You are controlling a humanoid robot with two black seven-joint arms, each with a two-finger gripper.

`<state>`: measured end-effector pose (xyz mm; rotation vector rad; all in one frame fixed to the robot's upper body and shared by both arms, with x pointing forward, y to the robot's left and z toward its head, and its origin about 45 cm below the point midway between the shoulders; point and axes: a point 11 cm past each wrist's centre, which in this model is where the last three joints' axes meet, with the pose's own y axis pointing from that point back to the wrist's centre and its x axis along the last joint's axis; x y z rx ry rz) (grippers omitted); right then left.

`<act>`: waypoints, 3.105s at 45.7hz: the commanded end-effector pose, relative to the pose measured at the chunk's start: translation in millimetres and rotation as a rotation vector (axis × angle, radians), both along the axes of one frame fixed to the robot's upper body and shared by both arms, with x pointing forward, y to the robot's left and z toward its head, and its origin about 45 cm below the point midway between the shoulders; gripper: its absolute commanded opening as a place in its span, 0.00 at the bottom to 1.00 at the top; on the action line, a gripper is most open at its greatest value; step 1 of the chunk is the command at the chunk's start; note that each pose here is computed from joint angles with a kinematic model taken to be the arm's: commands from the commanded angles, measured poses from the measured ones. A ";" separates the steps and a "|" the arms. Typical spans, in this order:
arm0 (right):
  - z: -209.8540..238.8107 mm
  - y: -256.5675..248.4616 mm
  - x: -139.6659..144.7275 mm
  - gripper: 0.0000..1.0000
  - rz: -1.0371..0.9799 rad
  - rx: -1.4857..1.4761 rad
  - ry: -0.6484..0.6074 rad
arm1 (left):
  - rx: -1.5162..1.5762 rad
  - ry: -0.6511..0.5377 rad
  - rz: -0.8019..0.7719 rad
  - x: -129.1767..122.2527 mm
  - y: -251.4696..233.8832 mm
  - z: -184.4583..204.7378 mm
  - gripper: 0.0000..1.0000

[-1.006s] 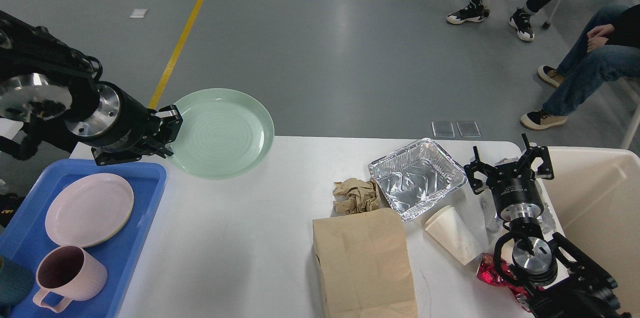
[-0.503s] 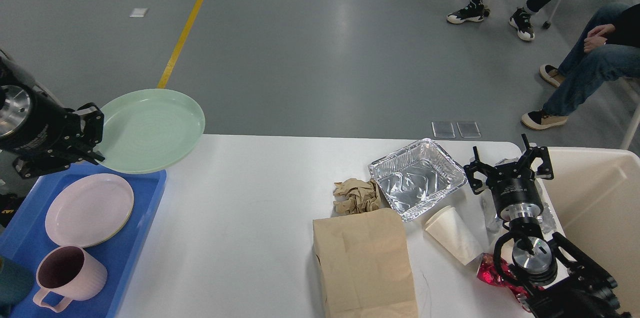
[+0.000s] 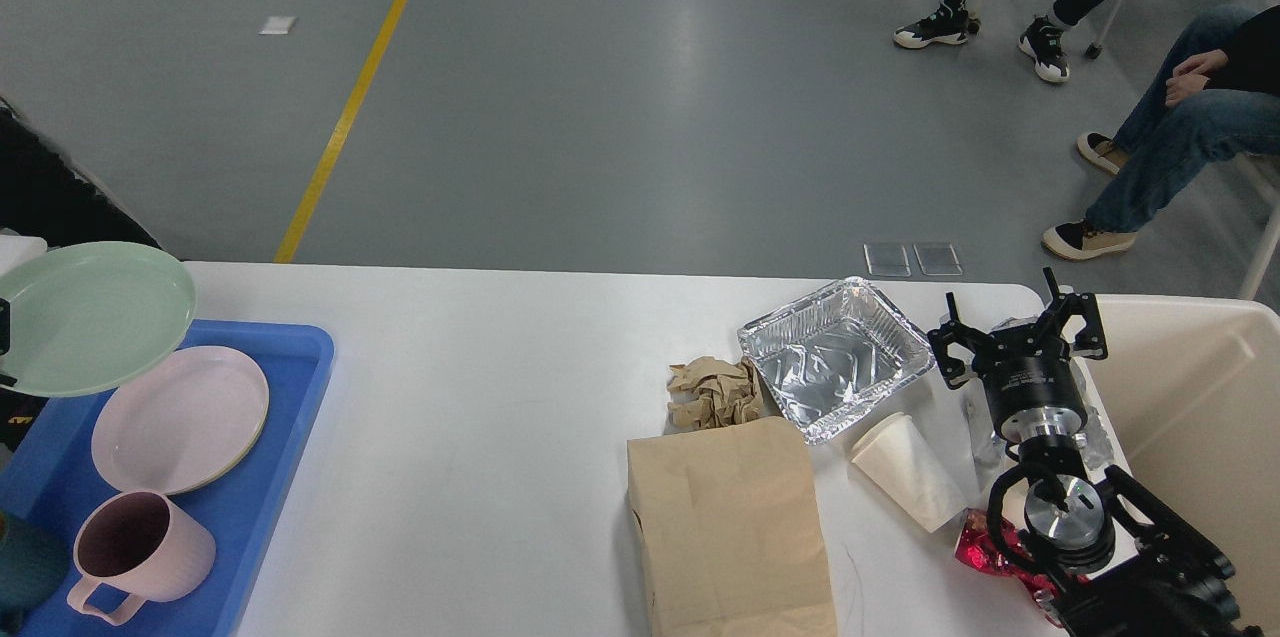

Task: Tidy desktop
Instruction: 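Lift the green saucer and carry it onto the pink plate on the tray, then release the saucer and raise the left gripper above the tray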

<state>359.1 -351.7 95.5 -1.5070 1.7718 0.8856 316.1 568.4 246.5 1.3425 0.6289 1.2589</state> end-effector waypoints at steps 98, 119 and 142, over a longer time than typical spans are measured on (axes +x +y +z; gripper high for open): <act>0.1 -0.2 0.0 1.00 -0.001 0.000 0.000 | -1.037 -0.974 0.555 62.7 -63.3 -47.4 0.96; -0.1 0.1 -0.1 1.00 0.000 0.000 0.000 | -1.261 -1.017 0.541 26.6 -151.9 -90.2 0.96; -0.1 0.1 -0.1 1.00 0.000 0.000 0.000 | -1.406 -1.058 0.553 19.4 -174.6 -102.4 0.96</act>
